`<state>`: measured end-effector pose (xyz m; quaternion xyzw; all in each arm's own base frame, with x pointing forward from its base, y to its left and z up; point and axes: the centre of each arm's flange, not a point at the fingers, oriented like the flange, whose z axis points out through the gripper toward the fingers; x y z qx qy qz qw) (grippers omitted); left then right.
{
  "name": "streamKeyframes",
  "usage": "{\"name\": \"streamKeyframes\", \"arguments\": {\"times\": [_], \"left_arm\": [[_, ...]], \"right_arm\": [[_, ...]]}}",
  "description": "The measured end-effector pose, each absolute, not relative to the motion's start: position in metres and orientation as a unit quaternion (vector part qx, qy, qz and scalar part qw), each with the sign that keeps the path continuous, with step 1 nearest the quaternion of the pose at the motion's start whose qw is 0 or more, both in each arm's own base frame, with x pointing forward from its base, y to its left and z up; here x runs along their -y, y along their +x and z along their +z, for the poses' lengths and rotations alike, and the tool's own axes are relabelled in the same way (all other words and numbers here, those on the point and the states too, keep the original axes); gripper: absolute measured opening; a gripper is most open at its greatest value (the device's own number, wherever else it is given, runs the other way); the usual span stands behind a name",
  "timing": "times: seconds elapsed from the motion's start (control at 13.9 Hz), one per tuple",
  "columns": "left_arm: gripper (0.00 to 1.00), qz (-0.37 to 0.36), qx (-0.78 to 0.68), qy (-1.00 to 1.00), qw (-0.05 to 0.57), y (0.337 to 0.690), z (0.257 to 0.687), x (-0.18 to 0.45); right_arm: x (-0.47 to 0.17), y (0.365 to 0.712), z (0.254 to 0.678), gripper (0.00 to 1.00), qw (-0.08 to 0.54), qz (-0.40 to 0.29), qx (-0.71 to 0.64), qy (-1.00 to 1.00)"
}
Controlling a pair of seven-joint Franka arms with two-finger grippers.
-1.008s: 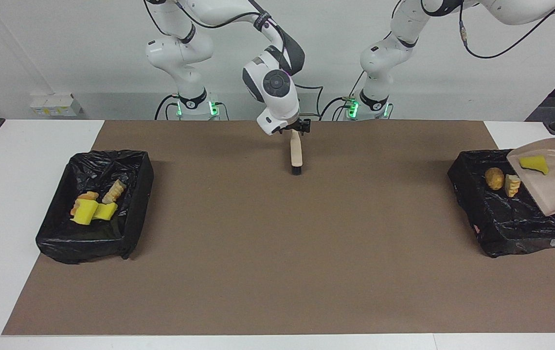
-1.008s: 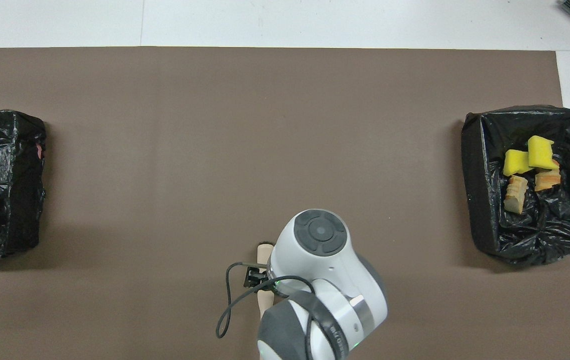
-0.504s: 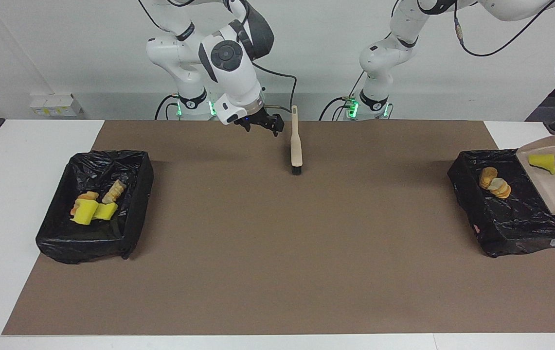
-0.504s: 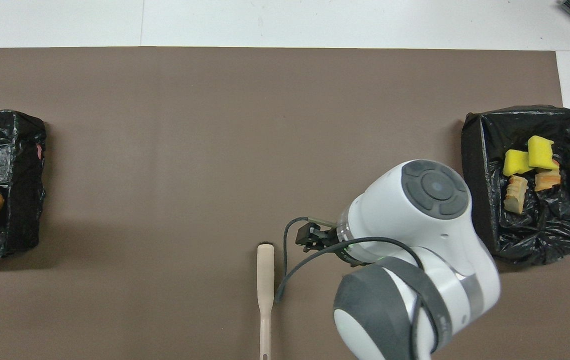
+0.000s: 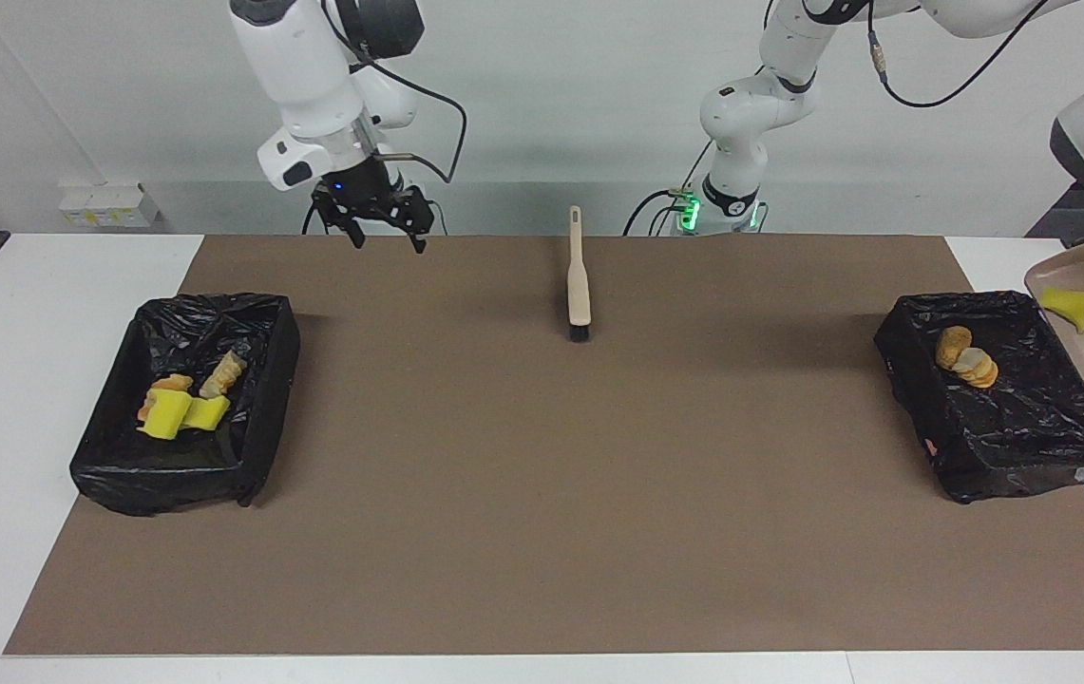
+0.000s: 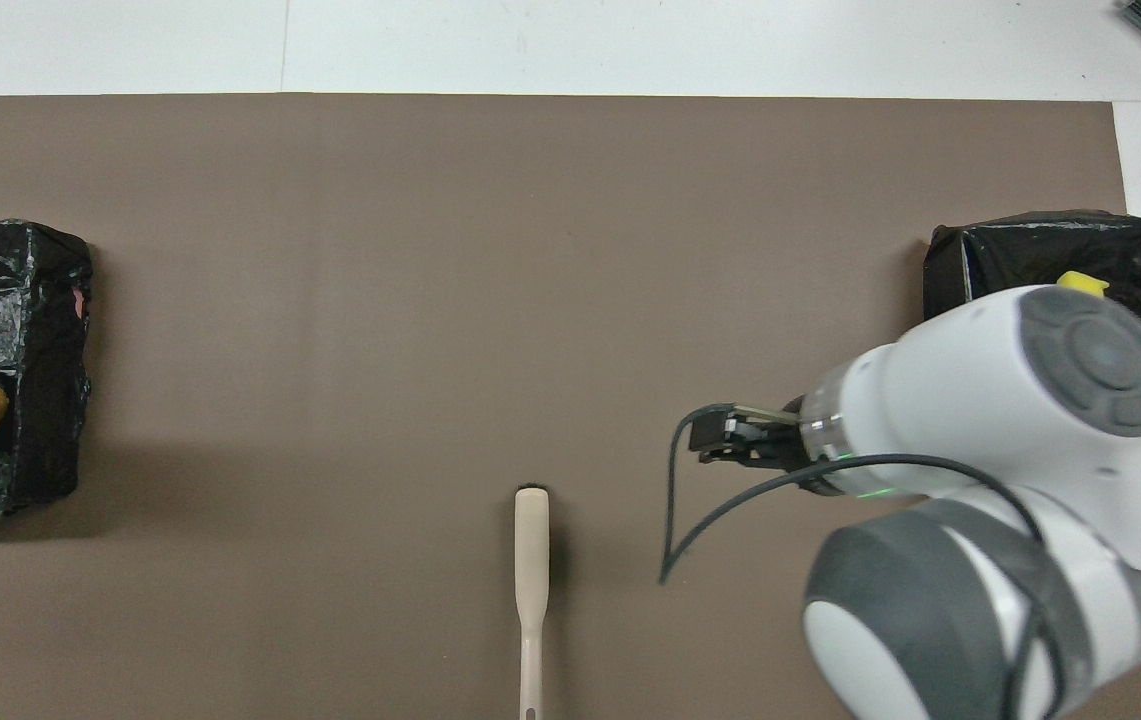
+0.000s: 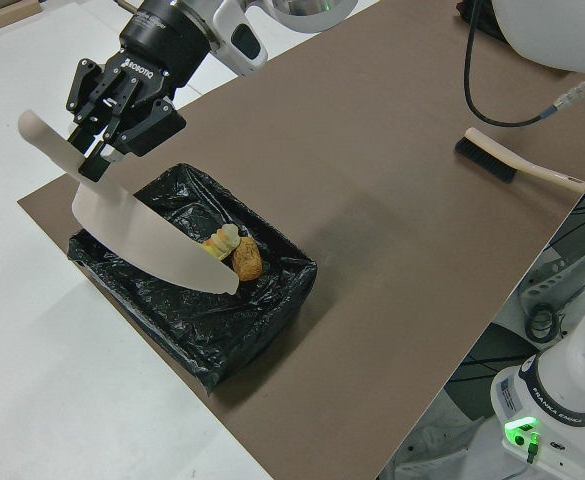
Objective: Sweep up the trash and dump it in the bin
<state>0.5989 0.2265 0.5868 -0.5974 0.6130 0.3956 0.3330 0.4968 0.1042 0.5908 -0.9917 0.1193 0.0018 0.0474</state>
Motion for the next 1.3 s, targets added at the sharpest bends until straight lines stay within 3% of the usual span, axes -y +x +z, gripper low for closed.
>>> {"name": "streamKeyframes", "arguments": {"times": [0.22, 0.58, 1.01, 1.3], "left_arm": [[0.31, 0.419, -0.593, -0.601, 0.335, 0.597, 0.588, -0.218], [0.31, 0.425, -0.562, -0.616, 0.353, 0.596, 0.592, -0.209], [0.31, 0.245, -0.548, -0.757, 0.258, 0.590, 0.594, -0.183], [0.31, 0.122, -0.479, -0.849, 0.186, 0.601, 0.584, -0.113]], "right_arm": [[-0.092, 0.506, 0.600, 1.00, 0.012, -0.017, -0.114, -0.993], [-0.077, 0.512, 0.604, 1.00, 0.008, -0.023, -0.126, -0.992], [-0.066, 0.519, 0.618, 1.00, -0.012, -0.043, -0.115, -0.992], [-0.043, 0.534, 0.627, 1.00, -0.015, -0.031, -0.113, -0.993]]}}
